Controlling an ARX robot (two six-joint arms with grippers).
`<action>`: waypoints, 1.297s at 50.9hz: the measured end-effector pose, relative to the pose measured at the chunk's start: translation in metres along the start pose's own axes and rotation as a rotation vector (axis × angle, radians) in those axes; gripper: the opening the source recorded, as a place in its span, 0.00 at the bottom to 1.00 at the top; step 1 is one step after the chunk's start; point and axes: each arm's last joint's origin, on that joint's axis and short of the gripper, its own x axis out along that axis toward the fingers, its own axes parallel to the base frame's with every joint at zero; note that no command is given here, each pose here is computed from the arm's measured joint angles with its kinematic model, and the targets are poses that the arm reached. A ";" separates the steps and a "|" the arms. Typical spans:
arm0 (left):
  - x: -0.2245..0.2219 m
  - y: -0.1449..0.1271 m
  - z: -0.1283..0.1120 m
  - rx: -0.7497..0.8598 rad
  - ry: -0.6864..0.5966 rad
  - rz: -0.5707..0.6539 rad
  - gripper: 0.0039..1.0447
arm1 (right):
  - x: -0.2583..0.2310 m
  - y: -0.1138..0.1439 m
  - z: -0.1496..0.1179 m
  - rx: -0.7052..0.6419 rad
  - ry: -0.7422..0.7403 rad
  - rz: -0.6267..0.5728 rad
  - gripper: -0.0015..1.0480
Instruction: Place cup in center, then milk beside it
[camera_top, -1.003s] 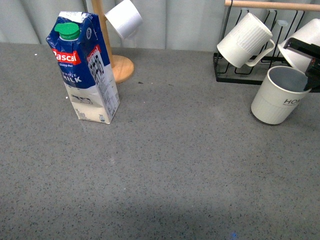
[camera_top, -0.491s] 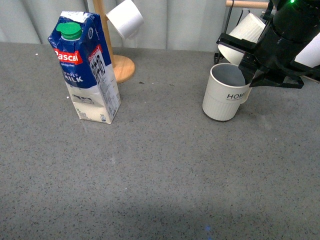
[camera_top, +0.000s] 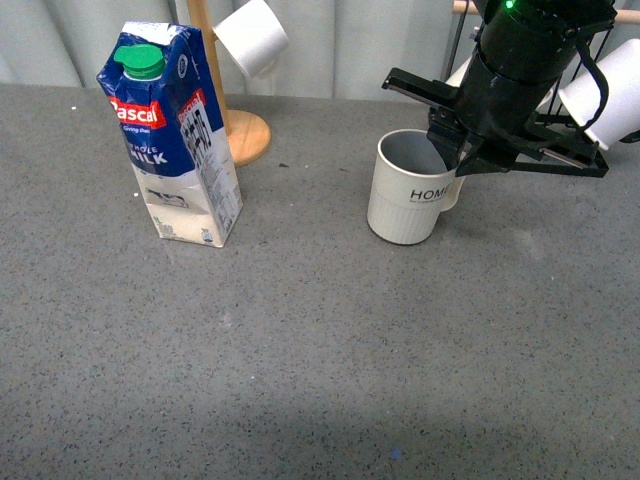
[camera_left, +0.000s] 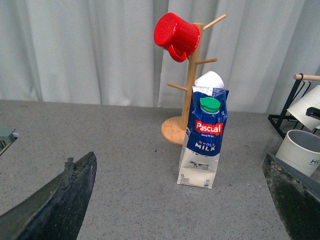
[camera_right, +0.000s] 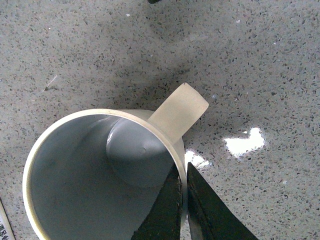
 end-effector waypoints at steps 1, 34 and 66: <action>0.000 0.000 0.000 0.000 0.000 0.000 0.94 | 0.000 0.000 0.000 0.000 0.001 -0.001 0.02; 0.000 0.000 0.000 0.000 0.000 0.000 0.94 | -0.022 -0.004 0.010 0.009 -0.068 0.075 0.63; 0.000 0.000 0.000 0.000 0.000 0.000 0.94 | -0.077 -0.095 -0.022 -0.377 -1.005 0.294 0.47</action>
